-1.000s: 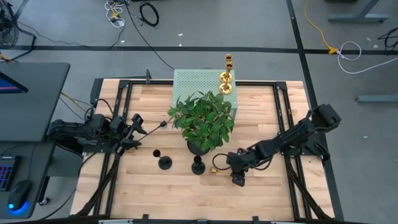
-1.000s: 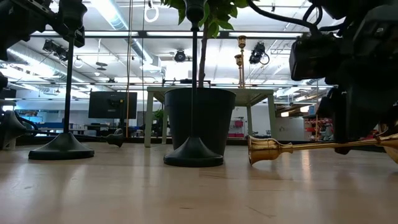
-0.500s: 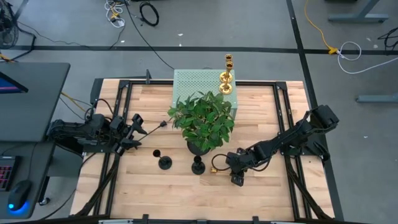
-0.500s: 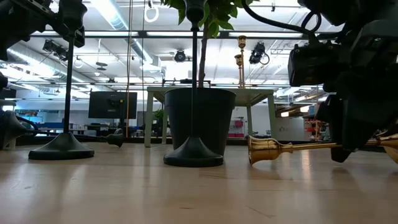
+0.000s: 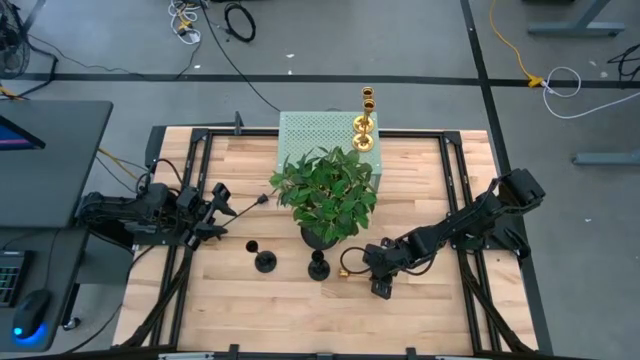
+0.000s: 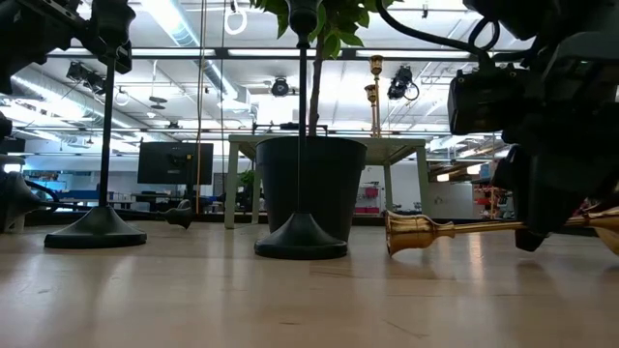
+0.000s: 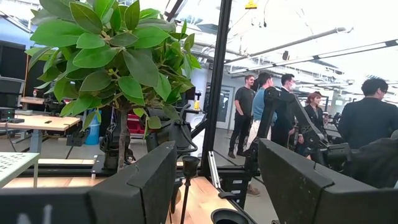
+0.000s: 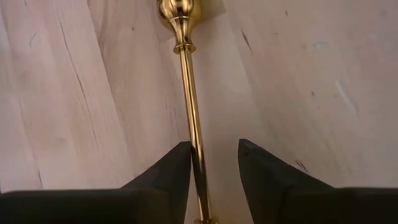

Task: Pick & Place candle stick holders
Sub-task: Put the gold candle holder on the shelf aligned with the other gold candle holders

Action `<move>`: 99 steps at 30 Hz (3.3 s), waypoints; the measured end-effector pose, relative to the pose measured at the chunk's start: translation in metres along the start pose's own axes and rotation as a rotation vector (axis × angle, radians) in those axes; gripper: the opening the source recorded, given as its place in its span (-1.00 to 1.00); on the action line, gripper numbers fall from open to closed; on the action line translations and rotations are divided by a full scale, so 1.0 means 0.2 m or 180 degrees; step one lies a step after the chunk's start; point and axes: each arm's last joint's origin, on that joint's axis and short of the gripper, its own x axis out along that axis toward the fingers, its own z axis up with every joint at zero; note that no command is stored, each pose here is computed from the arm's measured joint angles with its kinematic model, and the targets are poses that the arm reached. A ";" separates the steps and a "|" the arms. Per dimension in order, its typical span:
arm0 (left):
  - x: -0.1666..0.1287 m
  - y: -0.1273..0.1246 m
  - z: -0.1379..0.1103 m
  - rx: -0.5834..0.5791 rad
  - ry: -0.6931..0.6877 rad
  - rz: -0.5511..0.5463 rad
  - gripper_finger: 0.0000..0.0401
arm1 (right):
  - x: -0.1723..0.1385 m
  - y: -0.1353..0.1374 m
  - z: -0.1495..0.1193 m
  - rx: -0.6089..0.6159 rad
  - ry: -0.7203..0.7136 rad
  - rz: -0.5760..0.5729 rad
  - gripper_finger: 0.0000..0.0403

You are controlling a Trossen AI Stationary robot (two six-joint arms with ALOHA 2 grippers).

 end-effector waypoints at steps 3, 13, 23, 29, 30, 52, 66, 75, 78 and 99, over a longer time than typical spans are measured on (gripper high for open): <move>0.00 0.00 0.00 -0.0001 -0.0002 -0.0001 0.13 | 0.00 0.00 0.00 -0.0001 -0.0002 0.0003 -0.44; 0.00 0.00 0.00 0.0000 0.0000 0.0001 0.13 | 0.02 0.00 0.00 0.0022 0.0050 -0.0002 -0.73; 0.00 0.00 0.00 0.0000 0.0000 -0.0001 0.13 | 0.03 0.00 -0.01 0.0085 0.0082 -0.0005 -0.95; 0.00 0.00 0.00 -0.0001 -0.0001 -0.0001 0.13 | 0.03 0.00 -0.01 0.0083 0.0103 0.0020 -0.97; 0.00 0.00 0.00 0.0000 -0.0002 -0.0001 0.13 | 0.03 0.00 -0.01 0.0078 0.0101 0.0024 -0.97; 0.00 0.00 0.00 0.0000 0.0001 0.0000 0.13 | -0.12 -0.02 0.00 0.0024 -0.0151 -0.0214 -0.98; 0.00 0.00 0.00 0.0000 0.0000 -0.0001 0.13 | -0.41 -0.06 -0.01 0.0266 -0.0893 -0.0637 -0.98; 0.00 0.00 0.00 -0.0001 0.0000 -0.0001 0.13 | -0.51 -0.09 -0.01 0.0335 -0.1352 -0.0923 -0.98; 0.00 0.00 0.00 0.0001 -0.0001 0.0000 0.13 | -0.52 -0.09 0.00 0.0341 -0.1496 -0.1042 -0.98; 0.00 0.00 0.00 0.0000 -0.0001 0.0001 0.13 | -0.71 -0.14 0.01 0.0362 -0.2733 -0.1798 -0.98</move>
